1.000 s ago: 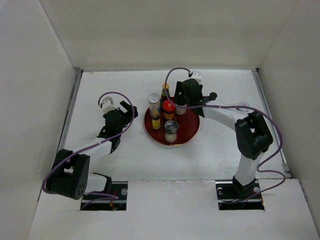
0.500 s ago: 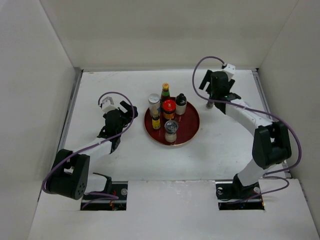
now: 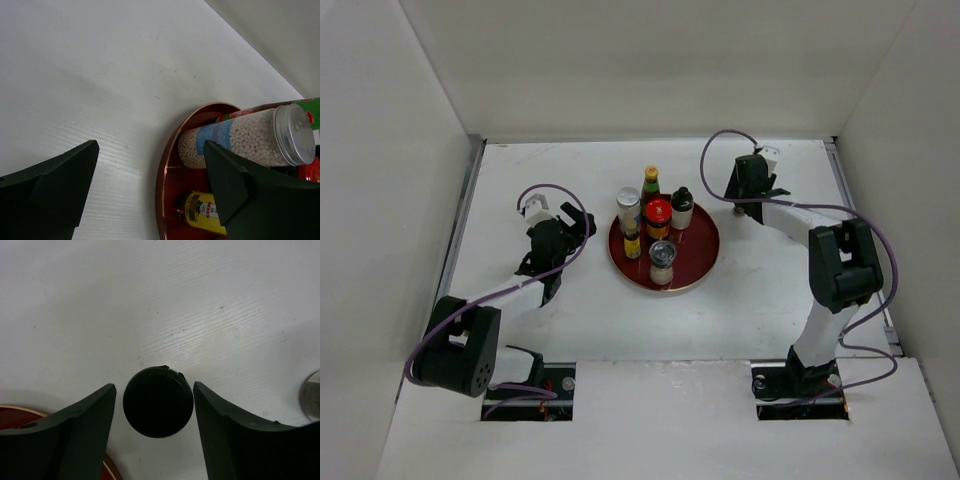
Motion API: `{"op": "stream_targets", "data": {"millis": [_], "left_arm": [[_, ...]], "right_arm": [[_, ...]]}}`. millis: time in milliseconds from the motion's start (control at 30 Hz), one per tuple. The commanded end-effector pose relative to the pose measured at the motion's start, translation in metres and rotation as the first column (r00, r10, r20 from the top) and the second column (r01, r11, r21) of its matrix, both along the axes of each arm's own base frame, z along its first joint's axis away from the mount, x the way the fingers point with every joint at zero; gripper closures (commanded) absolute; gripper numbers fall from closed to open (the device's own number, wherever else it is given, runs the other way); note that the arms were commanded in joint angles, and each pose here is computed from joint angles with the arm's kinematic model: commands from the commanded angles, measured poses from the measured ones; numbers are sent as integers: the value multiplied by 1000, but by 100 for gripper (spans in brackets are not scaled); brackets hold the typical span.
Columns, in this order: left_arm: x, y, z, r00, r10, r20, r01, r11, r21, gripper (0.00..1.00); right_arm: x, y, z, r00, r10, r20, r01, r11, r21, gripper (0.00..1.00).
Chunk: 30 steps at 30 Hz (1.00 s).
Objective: Organize the condiment bottles
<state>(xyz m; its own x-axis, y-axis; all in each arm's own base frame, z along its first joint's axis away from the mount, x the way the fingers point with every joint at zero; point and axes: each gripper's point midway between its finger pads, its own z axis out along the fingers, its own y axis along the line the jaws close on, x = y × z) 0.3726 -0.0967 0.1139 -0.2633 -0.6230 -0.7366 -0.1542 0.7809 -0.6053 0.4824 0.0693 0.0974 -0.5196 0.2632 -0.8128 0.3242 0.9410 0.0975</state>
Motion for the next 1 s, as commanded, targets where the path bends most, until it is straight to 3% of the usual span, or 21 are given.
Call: {"op": "stream_targets", "data": {"millis": [0,100,167,367,667,833,967], "left_arm": [[4,-4,10,999,-12,46,13,1000,-25,14],[4,-4,10,999,-12,44,13,1000,-24,14],[4,-4,10,999,-12,44,13,1000,-24,14],[4,-5,10,999,-13,44,14,1000,-26,14],[4,-4,11,999,-11,47,13,1000,-27,14],[4,-4,11,999,-11,47,13,1000,-27,15],[3,-3,12,999,-8,50,10,1000,-27,15]], "right_arm": [[16,2,22,997,-9,71,8,1000,14,38],[14,-5,29,995,-38,90,40,999,-19,54],[10,-11,40,992,-52,112,58,997,-48,59],[-29,23,70,982,23,187,-16,999,-39,60],[-93,138,66,939,288,189,-303,952,53,60],[-98,183,52,915,365,174,-380,923,62,59],[-94,189,39,918,366,153,-377,925,53,59]]}}
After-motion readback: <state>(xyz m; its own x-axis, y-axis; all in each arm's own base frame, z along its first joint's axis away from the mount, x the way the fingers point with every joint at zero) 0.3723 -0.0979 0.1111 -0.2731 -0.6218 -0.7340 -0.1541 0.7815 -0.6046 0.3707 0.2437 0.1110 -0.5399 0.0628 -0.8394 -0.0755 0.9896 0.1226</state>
